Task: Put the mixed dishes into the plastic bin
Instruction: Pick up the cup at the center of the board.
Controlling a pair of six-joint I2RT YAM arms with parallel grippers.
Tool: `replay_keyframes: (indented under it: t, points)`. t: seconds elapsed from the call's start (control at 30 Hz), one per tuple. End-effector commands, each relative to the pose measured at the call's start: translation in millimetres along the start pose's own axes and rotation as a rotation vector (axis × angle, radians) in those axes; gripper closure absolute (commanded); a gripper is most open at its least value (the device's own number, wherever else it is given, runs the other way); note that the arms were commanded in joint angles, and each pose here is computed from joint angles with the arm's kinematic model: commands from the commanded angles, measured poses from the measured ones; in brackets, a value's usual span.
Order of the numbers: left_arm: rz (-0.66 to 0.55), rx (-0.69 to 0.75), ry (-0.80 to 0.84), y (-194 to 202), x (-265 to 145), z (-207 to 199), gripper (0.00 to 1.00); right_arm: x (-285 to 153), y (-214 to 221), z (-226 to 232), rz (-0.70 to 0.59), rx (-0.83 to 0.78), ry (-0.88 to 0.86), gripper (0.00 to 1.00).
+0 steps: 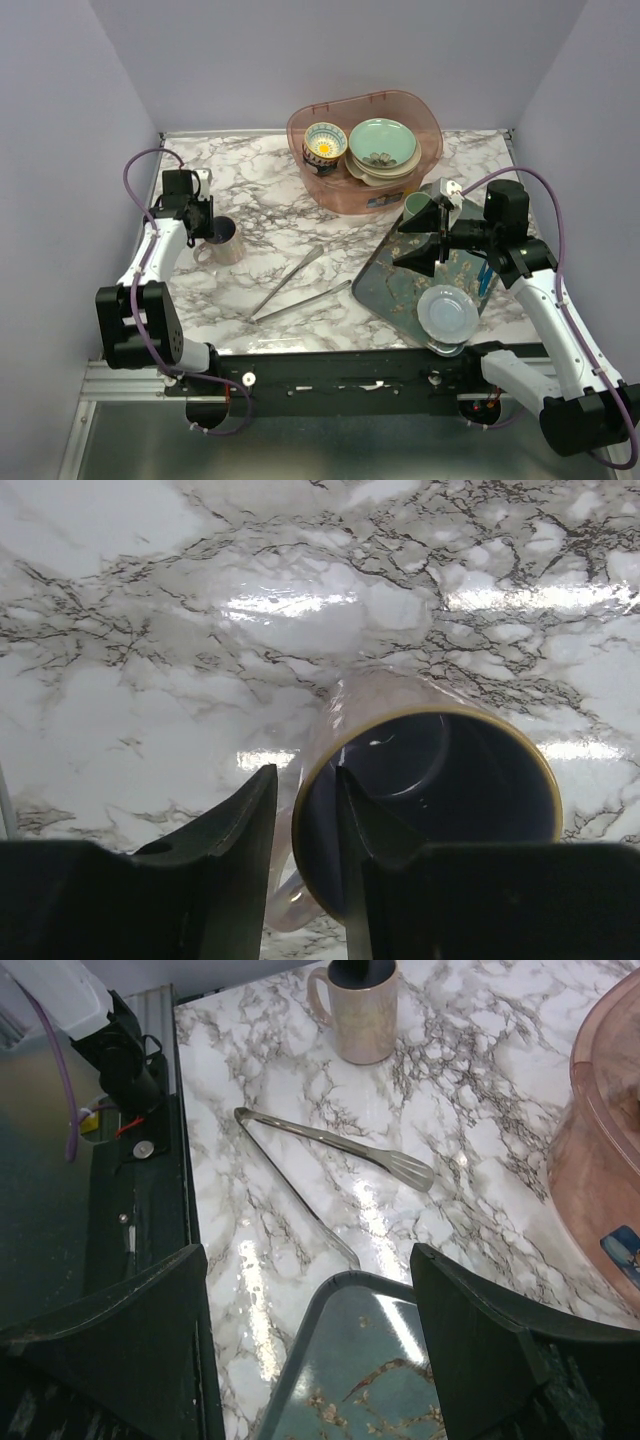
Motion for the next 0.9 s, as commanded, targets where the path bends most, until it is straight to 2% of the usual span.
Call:
replay_keyframes:
  t: [0.0,0.03,0.2,0.3,0.47,0.6,0.63,0.73,0.77,0.87]
  points:
    - [0.013,-0.002,0.106,-7.1,7.7,-8.6,0.65,-1.1,3.6,5.4,-0.004,0.023,-0.025,0.09]
    - [0.021,-0.006,0.104,-6.0,10.1,-8.0,0.66,-1.3,3.6,5.1,-0.004,0.022,-0.024,0.09]
    - [0.039,-0.035,0.106,-6.6,16.9,-8.9,0.89,-1.2,3.2,6.1,-0.006,0.020,-0.029,0.09]
    - [0.029,-0.125,0.050,-9.8,14.2,-7.4,1.00,-1.5,2.7,6.6,-0.008,0.017,-0.029,0.09]
    - [-0.032,-0.287,0.058,-18.4,-0.4,-15.5,1.00,-1.6,3.8,6.5,-0.005,0.014,-0.027,0.09]
    - [-0.163,-0.450,0.135,-27.2,-22.9,-27.9,1.00,-1.0,5.3,5.0,-0.002,0.006,-0.026,0.09]
    - [-0.220,-0.562,0.131,-31.3,-38.2,-30.4,1.00,-0.9,6.4,4.4,0.001,0.008,-0.023,0.09]
    - [-0.295,-0.722,0.098,-19.9,-54.1,-29.7,1.00,-0.5,9.1,3.6,0.003,-0.002,-0.029,0.09]
    - [-0.310,-0.816,0.105,-19.2,-58.5,-32.9,1.00,0.0,9.8,3.7,0.003,-0.010,-0.035,0.09]
    - [-0.338,-0.919,0.148,-11.3,-75.3,-46.6,1.00,0.5,10.6,2.9,0.004,-0.029,-0.037,0.09]
Point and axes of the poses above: each gripper's point midway between its finger pads, its own x axis out along the fingers, its own z axis along the line the jaws close on, y = z × x, the point moved 7 cm from there along -x, back along the fingers, and after that the axes turned 1 degree about -x, right-handed, at the moved point
